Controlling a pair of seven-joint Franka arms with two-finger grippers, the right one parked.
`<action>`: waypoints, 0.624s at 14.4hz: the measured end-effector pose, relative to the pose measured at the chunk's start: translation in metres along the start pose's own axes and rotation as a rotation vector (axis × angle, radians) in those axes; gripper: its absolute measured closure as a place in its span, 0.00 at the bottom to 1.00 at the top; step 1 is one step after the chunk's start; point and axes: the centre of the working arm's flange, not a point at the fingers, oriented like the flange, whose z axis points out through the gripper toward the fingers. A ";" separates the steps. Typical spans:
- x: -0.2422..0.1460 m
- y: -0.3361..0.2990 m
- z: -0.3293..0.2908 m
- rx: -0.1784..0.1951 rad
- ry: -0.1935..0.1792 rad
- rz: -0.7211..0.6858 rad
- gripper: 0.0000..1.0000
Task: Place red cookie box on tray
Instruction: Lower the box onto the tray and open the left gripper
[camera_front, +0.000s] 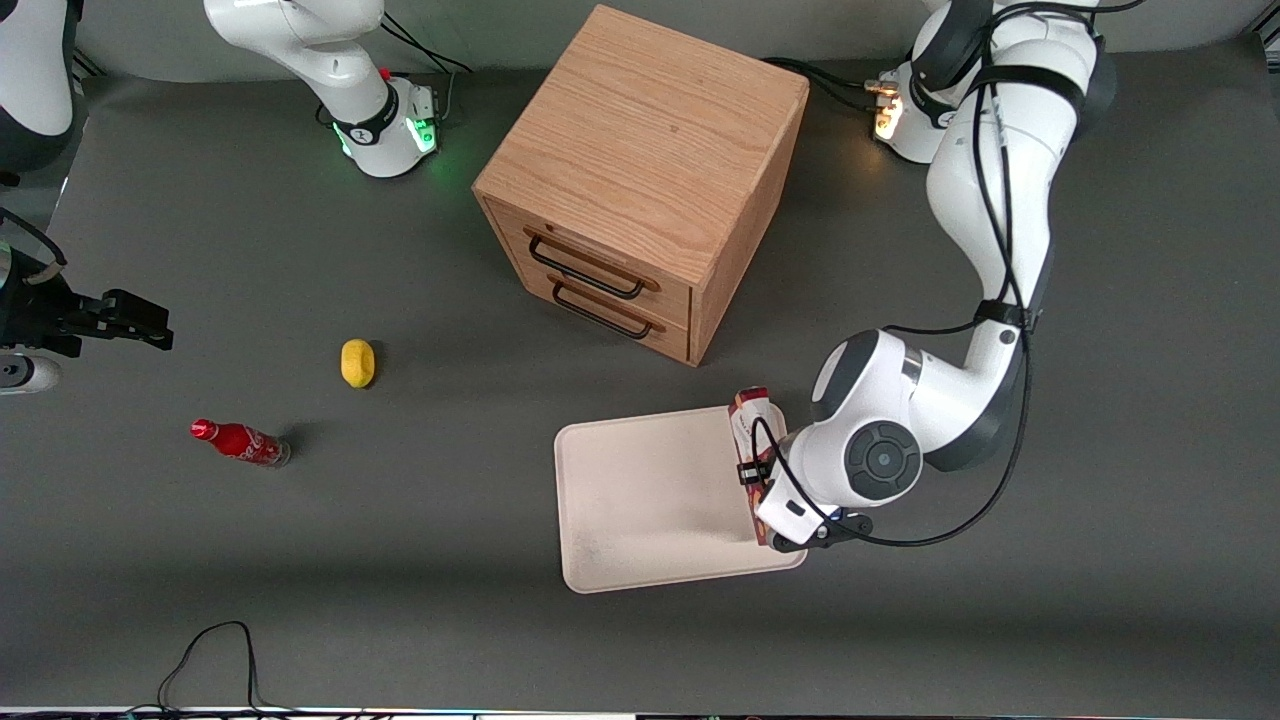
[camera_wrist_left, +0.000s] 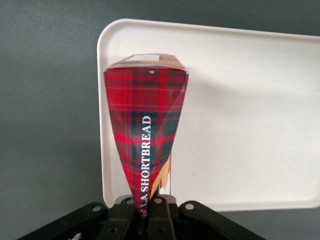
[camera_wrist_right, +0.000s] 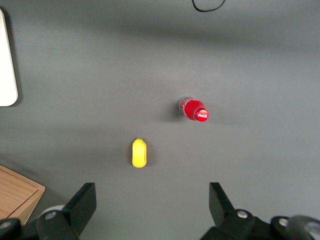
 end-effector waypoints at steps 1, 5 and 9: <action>0.002 -0.002 0.010 0.008 0.002 0.004 0.97; 0.005 -0.007 0.030 0.048 0.007 0.021 0.97; 0.005 -0.006 0.034 0.047 0.012 0.025 0.97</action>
